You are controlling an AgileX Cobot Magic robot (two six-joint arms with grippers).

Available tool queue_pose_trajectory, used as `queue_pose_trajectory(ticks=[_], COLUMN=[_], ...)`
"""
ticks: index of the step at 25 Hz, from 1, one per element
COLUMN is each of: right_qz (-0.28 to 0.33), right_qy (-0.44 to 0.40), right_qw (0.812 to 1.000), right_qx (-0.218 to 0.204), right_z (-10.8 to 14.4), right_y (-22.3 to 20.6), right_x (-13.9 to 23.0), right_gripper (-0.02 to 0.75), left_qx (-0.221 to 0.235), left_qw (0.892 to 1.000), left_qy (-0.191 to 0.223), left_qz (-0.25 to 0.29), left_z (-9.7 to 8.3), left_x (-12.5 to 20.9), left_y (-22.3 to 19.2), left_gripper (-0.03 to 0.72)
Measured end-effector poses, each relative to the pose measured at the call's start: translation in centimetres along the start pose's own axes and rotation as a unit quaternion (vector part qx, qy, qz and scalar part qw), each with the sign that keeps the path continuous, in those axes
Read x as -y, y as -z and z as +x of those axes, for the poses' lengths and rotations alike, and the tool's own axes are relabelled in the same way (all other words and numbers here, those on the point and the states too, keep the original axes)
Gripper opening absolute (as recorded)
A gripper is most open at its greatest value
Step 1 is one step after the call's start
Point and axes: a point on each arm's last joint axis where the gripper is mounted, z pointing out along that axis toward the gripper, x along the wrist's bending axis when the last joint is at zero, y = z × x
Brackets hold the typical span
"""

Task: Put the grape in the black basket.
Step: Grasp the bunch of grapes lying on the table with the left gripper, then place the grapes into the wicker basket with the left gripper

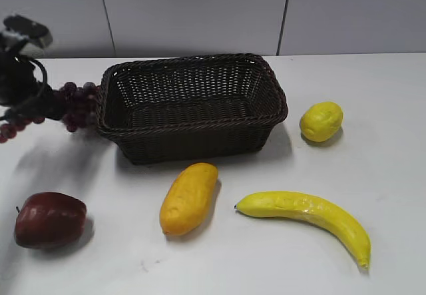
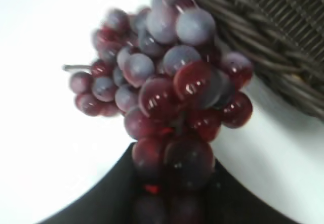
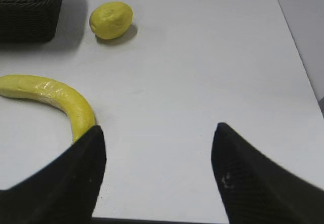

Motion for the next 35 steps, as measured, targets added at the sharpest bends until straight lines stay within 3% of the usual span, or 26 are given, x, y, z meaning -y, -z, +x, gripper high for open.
queue_pose_trajectory(ticks=[4, 9, 16, 19, 25, 30, 35], right_qz=[0.000, 0.000, 0.000, 0.000, 0.000, 0.000, 0.000], right_qy=[-0.001, 0.000, 0.000, 0.000, 0.000, 0.000, 0.000], right_qw=[1.000, 1.000, 1.000, 1.000, 1.000, 1.000, 1.000], right_qx=[0.000, 0.000, 0.000, 0.000, 0.000, 0.000, 0.000], right_z=[0.0, 0.0, 0.0, 0.0, 0.0, 0.0, 0.0], right_y=[0.0, 0.0, 0.0, 0.0, 0.0, 0.0, 0.0], right_x=[0.0, 0.0, 0.0, 0.0, 0.0, 0.0, 0.0], right_gripper=[0.500, 0.500, 0.500, 0.500, 0.500, 0.500, 0.500], left_qx=[-0.053, -0.101, -0.105, -0.092, -0.023, 0.012, 0.057], left_qw=[0.995, 0.974, 0.940, 0.934, 0.951, 0.970, 0.983], left_qy=[-0.028, -0.058, -0.114, -0.123, -0.121, -0.109, -0.095], left_qz=[-0.078, -0.192, -0.303, -0.324, -0.284, -0.216, -0.148], left_z=[0.0, -0.5, -5.2, -7.3, -10.2, -10.5, -10.8], left_x=[-3.2, -8.1, -14.0, -15.3, -16.3, -15.3, -13.5], left_y=[5.7, 12.5, 15.5, 14.4, 7.7, 0.7, -4.7], left_gripper=[0.261, 0.259, 0.255, 0.254, 0.252, 0.252, 0.252])
